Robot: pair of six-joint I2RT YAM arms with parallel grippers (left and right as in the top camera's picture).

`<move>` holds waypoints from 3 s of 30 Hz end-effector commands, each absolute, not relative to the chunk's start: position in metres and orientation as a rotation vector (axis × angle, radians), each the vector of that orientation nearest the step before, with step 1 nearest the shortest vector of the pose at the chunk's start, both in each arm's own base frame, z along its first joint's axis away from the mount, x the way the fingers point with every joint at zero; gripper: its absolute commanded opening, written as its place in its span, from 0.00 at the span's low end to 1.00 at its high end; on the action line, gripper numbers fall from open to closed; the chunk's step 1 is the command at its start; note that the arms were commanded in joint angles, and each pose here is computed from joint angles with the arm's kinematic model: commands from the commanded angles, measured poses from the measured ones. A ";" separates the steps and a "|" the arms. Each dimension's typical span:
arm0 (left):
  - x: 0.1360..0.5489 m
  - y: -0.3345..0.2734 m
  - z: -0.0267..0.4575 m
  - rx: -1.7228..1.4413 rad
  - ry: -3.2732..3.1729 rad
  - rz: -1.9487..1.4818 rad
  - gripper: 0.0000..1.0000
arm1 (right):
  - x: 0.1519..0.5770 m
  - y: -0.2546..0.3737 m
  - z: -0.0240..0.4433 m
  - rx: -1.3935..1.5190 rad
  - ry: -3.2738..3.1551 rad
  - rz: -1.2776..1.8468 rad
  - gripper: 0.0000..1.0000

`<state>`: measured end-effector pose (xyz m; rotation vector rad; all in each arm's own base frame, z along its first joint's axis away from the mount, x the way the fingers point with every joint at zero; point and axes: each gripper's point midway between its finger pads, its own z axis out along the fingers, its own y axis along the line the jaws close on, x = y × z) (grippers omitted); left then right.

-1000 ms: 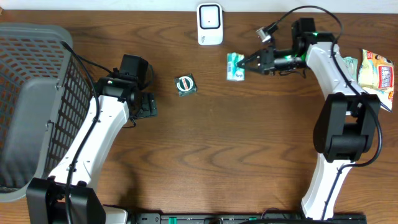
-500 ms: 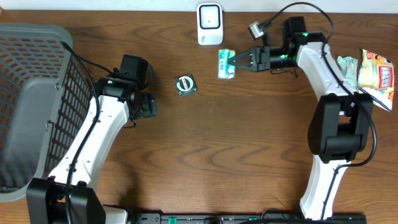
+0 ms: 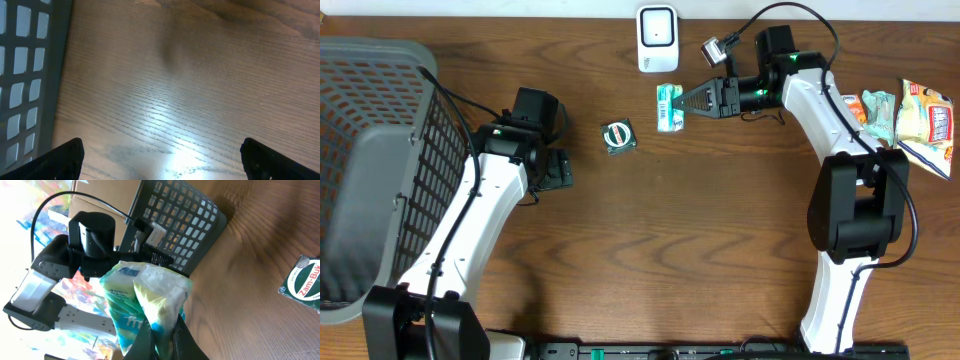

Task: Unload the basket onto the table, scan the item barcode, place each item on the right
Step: 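Hold the teal tissue pack against the scanner face, then carry the teal pack to the right edge and release it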

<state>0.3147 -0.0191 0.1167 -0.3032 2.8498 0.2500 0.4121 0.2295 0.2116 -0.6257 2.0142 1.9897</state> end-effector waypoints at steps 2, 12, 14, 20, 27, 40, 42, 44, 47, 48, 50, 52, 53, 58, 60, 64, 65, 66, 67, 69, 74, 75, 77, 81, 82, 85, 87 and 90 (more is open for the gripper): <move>0.315 -0.016 0.122 -0.319 2.834 0.256 0.98 | 0.407 0.235 0.219 -0.654 1.991 2.002 0.01; 0.315 -0.016 0.122 -0.319 2.834 0.256 0.98 | 0.438 0.185 0.066 -0.324 2.916 0.529 0.01; 0.315 -0.016 0.122 -0.319 2.834 0.256 0.98 | 0.448 0.168 0.063 -0.331 2.900 0.223 0.01; 0.315 -0.016 0.122 -0.320 2.834 0.256 0.98 | 0.511 0.149 0.099 -0.456 2.542 -0.372 0.01; 0.315 -0.016 0.122 -0.319 2.834 0.256 0.98 | 0.577 0.209 0.170 -0.784 2.020 -0.463 0.01; 0.315 -0.016 0.122 -0.319 2.834 0.256 0.98 | 0.632 0.248 0.158 -0.886 1.664 -0.488 0.01; 0.315 -0.016 0.122 -0.319 2.834 0.256 0.98 | 0.633 0.251 0.154 -0.945 1.628 -0.540 0.01; 0.315 -0.016 0.122 -0.319 2.834 0.256 0.98 | 0.633 0.252 0.154 -0.979 1.607 -0.564 0.01; 0.315 -0.016 0.122 -0.320 2.834 0.256 0.98 | 0.637 0.245 0.161 -0.946 1.597 -0.590 0.01; 0.315 -0.016 0.122 -0.319 2.834 0.256 0.97 | 0.638 0.241 0.163 -0.932 1.596 -0.604 0.01; 0.315 -0.016 0.122 -0.319 2.834 0.256 0.98 | 0.640 0.235 0.163 -0.920 1.605 -0.620 0.01; 0.315 -0.016 0.122 -0.320 2.834 0.256 0.98 | 0.641 0.228 0.164 -0.903 1.619 -0.644 0.01; 0.315 -0.016 0.122 -0.319 2.834 0.256 0.98 | 0.641 0.225 0.166 -0.888 1.625 -0.651 0.01; 0.315 -0.016 0.122 -0.319 2.834 0.256 0.98 | 0.642 0.206 0.188 -0.792 1.662 -0.621 0.01; 0.315 -0.016 0.122 -0.319 2.834 0.256 0.98 | 0.642 0.191 0.199 -0.769 1.679 -0.631 0.01; 0.315 -0.016 0.122 -0.319 2.834 0.256 0.98 | 0.639 0.133 0.219 -0.623 1.786 -0.664 0.01; 0.315 -0.016 0.122 -0.319 2.834 0.256 0.98 | 0.638 0.118 0.220 -0.579 1.818 -0.673 0.01; 0.315 -0.016 0.122 -0.319 2.834 0.256 0.98 | 0.634 0.096 0.221 -0.518 1.869 -0.686 0.01; 0.315 -0.016 0.122 -0.319 2.834 0.256 0.98 | 0.630 0.076 0.217 -0.478 1.920 -0.694 0.01; 0.315 -0.016 0.122 -0.320 2.834 0.256 0.98 | 0.620 0.036 0.206 -0.412 2.033 -0.703 0.01; 0.315 -0.016 0.122 -0.319 2.834 0.256 0.98 | 0.578 -0.070 0.164 -0.205 2.329 -0.747 0.01; 0.315 -0.016 0.122 -0.319 2.834 0.256 0.98 | 0.570 -0.084 0.157 -0.164 2.372 -0.751 0.01; 0.315 -0.016 0.122 -0.319 2.834 0.256 0.98 | 0.551 -0.118 0.144 -0.028 2.452 -0.746 0.01; 0.315 -0.016 0.122 -0.319 2.834 0.256 0.98 | 0.518 -0.174 0.130 0.245 2.531 -0.738 0.04; 0.315 -0.016 0.122 -0.319 2.834 0.256 0.98 | 0.512 -0.181 0.128 0.269 2.548 -0.730 0.12; 0.315 -0.016 0.122 -0.319 2.834 0.256 0.98 | 0.501 -0.191 0.117 0.292 2.605 -0.636 0.52; 0.315 -0.016 0.122 -0.319 2.834 0.256 0.98 | 0.498 -0.191 0.111 0.294 2.633 -0.556 0.76; 0.315 -0.016 0.122 -0.319 2.834 0.256 0.98 | 0.499 -0.180 0.105 0.279 2.654 -0.421 0.99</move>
